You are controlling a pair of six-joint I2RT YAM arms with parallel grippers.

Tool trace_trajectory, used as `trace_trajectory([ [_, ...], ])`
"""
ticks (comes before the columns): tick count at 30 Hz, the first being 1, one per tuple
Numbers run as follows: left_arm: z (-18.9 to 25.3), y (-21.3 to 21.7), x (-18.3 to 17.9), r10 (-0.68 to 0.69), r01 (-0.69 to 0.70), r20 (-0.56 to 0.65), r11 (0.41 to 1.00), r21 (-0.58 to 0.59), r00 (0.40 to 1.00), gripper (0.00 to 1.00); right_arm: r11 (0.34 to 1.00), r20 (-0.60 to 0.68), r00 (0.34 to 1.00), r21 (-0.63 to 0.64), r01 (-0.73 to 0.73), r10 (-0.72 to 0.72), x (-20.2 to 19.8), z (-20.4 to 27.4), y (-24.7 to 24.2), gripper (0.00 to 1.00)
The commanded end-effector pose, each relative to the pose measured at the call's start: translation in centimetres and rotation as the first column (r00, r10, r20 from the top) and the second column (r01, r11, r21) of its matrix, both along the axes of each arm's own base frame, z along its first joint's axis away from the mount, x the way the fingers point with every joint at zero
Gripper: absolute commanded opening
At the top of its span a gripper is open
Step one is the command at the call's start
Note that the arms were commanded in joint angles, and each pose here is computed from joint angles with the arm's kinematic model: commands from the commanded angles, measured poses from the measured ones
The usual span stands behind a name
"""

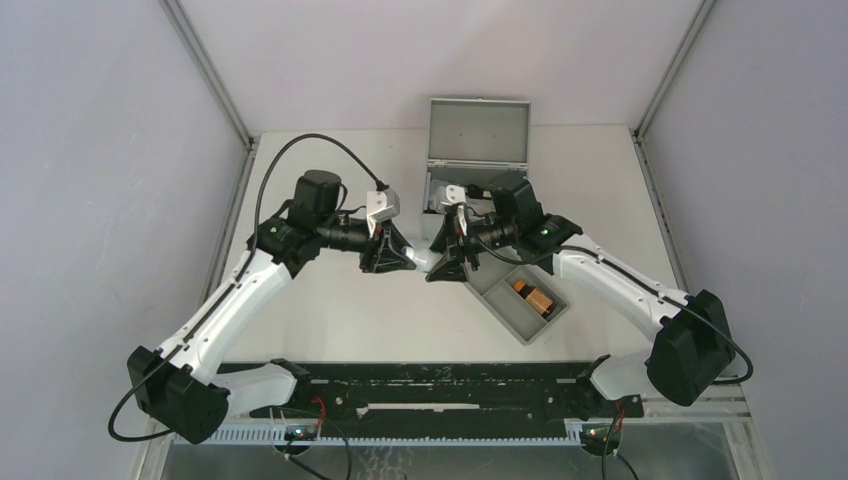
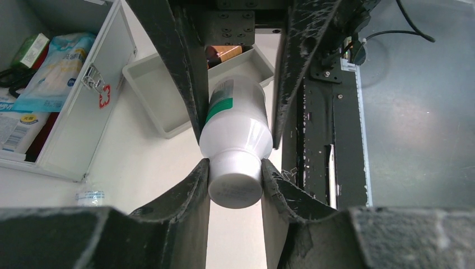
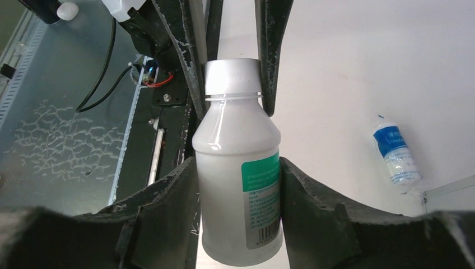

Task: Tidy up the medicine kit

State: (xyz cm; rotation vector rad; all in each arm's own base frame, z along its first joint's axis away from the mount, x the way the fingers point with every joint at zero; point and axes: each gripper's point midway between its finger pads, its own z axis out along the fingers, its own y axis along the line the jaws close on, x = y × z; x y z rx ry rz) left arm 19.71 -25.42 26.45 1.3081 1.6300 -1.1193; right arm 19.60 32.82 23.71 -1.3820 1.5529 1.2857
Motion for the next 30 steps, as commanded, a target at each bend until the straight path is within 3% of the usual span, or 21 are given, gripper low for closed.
trace_trajectory([
  [1, 1.3, -0.4, -0.2, -0.027, 0.030, 0.058, 0.998, -0.056, 0.998, 0.00, 0.998, 0.034, 0.999, 0.048, -0.026, 0.024, 0.0, 2.2, 0.7, 0.51],
  [5, 1.2, -0.4, -0.3, -0.027, 0.030, 0.057, 0.998, -0.053, 0.998, 0.06, 0.999, 0.041, 0.999, 0.038, -0.018, 0.016, 0.1, 1.9, 0.6, 0.44],
  [15, 1.3, 0.7, 0.7, 0.068, -0.068, 0.120, 0.998, -0.008, 0.990, 0.66, 0.997, 0.030, 0.998, -0.041, 0.060, -0.059, 1.5, 0.5, -2.8, 0.31],
  [20, 1.7, 2.0, 2.4, 0.178, -0.187, 0.227, 0.982, 0.020, 0.958, 0.84, 0.978, 0.023, 0.988, -0.144, 0.153, -0.152, 2.4, -1.8, -6.1, 0.31],
  [30, 1.6, 3.7, 4.0, 0.279, -0.305, 0.333, 0.952, 0.028, 0.901, 0.91, 0.792, 0.128, 0.935, -0.501, 0.349, -0.331, 1.6, -10.0, -15.3, 0.34],
])
